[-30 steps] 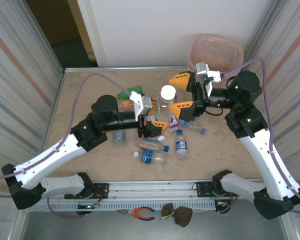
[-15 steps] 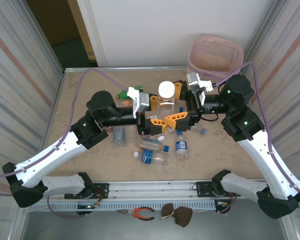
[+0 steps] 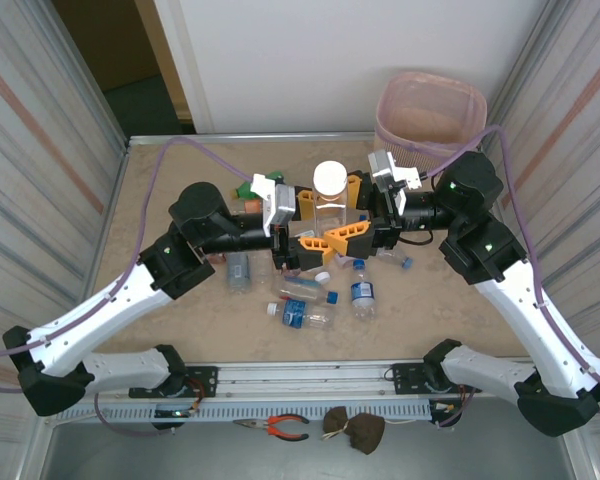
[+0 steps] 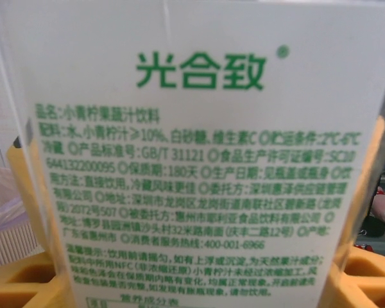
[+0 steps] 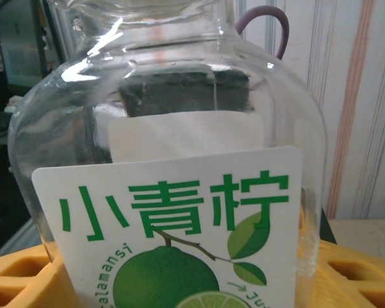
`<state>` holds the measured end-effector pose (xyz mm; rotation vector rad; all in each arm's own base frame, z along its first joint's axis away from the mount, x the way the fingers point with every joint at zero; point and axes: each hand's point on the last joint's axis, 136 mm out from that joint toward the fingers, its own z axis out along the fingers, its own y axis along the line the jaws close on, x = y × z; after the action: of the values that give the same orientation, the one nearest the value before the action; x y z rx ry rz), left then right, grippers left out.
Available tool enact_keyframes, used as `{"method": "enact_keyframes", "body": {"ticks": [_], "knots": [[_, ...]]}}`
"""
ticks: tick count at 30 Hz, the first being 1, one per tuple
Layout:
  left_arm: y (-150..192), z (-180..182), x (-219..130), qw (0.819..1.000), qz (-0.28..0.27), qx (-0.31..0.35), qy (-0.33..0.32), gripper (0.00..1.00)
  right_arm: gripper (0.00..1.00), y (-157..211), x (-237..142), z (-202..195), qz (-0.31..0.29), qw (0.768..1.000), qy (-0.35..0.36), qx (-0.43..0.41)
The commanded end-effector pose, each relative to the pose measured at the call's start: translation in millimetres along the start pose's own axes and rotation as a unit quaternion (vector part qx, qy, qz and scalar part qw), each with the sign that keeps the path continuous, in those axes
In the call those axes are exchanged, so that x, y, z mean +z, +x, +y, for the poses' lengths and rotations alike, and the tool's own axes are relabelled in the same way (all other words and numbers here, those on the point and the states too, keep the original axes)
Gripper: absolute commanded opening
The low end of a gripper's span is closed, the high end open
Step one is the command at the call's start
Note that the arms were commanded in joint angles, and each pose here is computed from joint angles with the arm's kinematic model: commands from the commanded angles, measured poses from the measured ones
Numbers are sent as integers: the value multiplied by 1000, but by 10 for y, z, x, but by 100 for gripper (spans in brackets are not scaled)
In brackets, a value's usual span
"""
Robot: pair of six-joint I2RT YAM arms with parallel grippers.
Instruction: Put the plastic bottles in the bin
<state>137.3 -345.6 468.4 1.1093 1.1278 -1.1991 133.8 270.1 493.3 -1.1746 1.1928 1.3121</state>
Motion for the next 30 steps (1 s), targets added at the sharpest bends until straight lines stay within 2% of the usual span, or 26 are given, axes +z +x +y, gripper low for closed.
{"method": "enact_keyframes", "body": {"ticks": [1, 8, 15, 19, 25, 30], "knots": [[-264, -84, -87, 999, -38, 31, 3, 51, 64, -19, -2, 59, -2, 1000, -6, -4], [-254, -77, -93, 999, -38, 29, 0, 53, 56, -41, 5, 62, -3, 1000, -4, -5], [-227, -28, -166, 998, -39, 29, -27, 68, 54, -75, -4, -23, -6, 1000, 24, -6], [-133, 9, -213, 998, -30, 21, -45, 72, 54, -103, -24, -159, -4, 998, 56, -4], [34, 91, -321, 996, -10, 7, -85, 76, 54, -183, -153, -571, -3, 991, 136, 8], [211, 192, -405, 992, 16, -1, -125, 77, 52, -262, -458, -1189, -7, 967, 250, 53]]}}
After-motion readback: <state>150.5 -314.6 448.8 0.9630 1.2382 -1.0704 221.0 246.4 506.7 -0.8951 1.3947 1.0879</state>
